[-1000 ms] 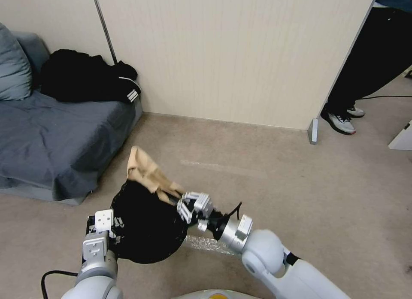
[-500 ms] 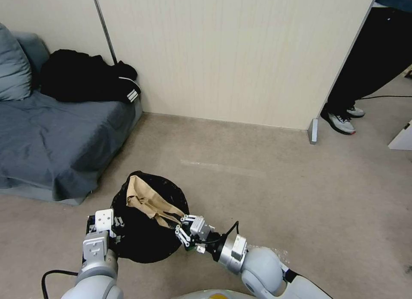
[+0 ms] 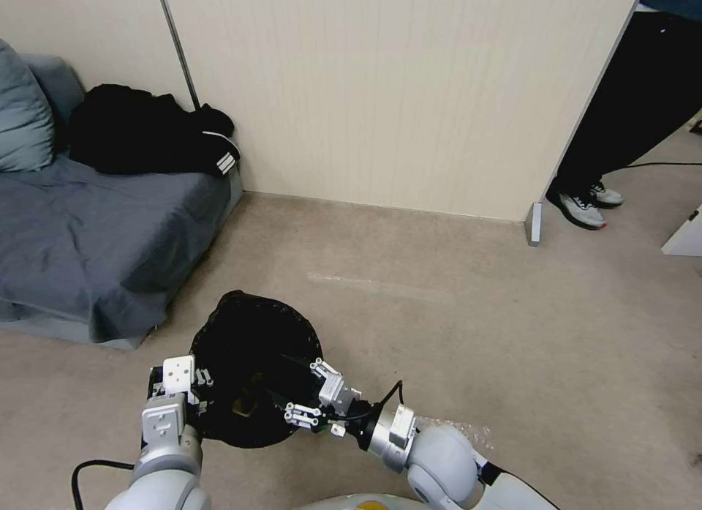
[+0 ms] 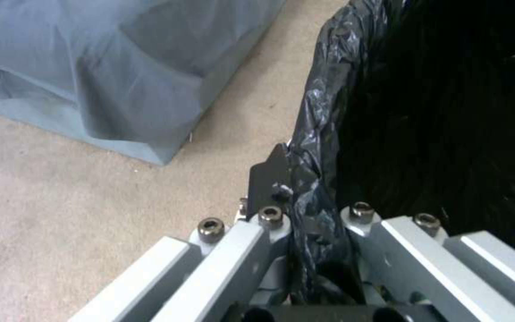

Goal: Pick up the trash bin, then pick up the garbage from the floor and place it into the trash bin.

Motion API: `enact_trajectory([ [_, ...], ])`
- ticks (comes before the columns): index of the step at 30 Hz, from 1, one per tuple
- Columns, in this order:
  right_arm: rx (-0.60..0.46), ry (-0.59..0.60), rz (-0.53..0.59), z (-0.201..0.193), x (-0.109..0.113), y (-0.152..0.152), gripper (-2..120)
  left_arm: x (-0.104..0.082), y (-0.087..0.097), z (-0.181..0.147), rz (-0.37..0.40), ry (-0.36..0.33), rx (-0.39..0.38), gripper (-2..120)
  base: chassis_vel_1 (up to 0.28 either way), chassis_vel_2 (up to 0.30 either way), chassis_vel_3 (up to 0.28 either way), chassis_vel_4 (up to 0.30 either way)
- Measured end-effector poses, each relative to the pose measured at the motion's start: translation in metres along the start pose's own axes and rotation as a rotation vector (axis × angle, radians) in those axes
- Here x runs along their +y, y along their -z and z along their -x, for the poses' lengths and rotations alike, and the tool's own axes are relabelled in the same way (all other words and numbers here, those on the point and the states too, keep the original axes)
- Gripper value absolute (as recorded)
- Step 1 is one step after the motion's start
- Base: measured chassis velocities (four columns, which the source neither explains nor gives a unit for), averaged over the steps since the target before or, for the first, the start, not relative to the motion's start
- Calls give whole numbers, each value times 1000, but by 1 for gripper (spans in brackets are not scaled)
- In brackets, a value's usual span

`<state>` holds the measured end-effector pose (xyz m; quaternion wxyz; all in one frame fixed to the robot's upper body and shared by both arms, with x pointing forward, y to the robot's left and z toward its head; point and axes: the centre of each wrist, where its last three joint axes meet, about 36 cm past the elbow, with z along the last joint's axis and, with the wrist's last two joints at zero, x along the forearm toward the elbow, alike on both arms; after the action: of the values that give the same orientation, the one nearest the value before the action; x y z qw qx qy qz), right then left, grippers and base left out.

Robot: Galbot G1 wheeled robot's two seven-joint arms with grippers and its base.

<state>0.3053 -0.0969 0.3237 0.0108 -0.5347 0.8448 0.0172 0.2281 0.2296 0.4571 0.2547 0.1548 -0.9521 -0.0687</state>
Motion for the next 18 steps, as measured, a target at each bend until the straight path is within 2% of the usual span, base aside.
enact_trajectory([
  [2, 1, -1, -3, 0, -1, 0, 86, 0, 0, 0, 0, 0, -1, 1, 0, 0, 0, 0],
  [3, 1, -1, -3, 0, -1, 0, 86, 0, 0, 0, 0, 0, -1, 1, 0, 0, 0, 0],
  [5, 1, -3, -7, -1, -2, 1, 96, -1, 0, 0, 0, 0, -2, 1, 0, 0, 0, 0],
  [7, -9, -14, -13, 0, -4, 5, 100, -1, 1, 0, 0, -1, -2, 1, 0, 0, 0, 0],
  [15, -91, -108, -13, 14, -11, 29, 100, -1, -1, 1, 6, -1, 0, 1, 0, 0, 0, 0],
  [18, -151, -244, -5, 25, -24, 52, 100, 1, -3, 4, 14, 1, 4, 1, 0, 0, 0, 0],
])
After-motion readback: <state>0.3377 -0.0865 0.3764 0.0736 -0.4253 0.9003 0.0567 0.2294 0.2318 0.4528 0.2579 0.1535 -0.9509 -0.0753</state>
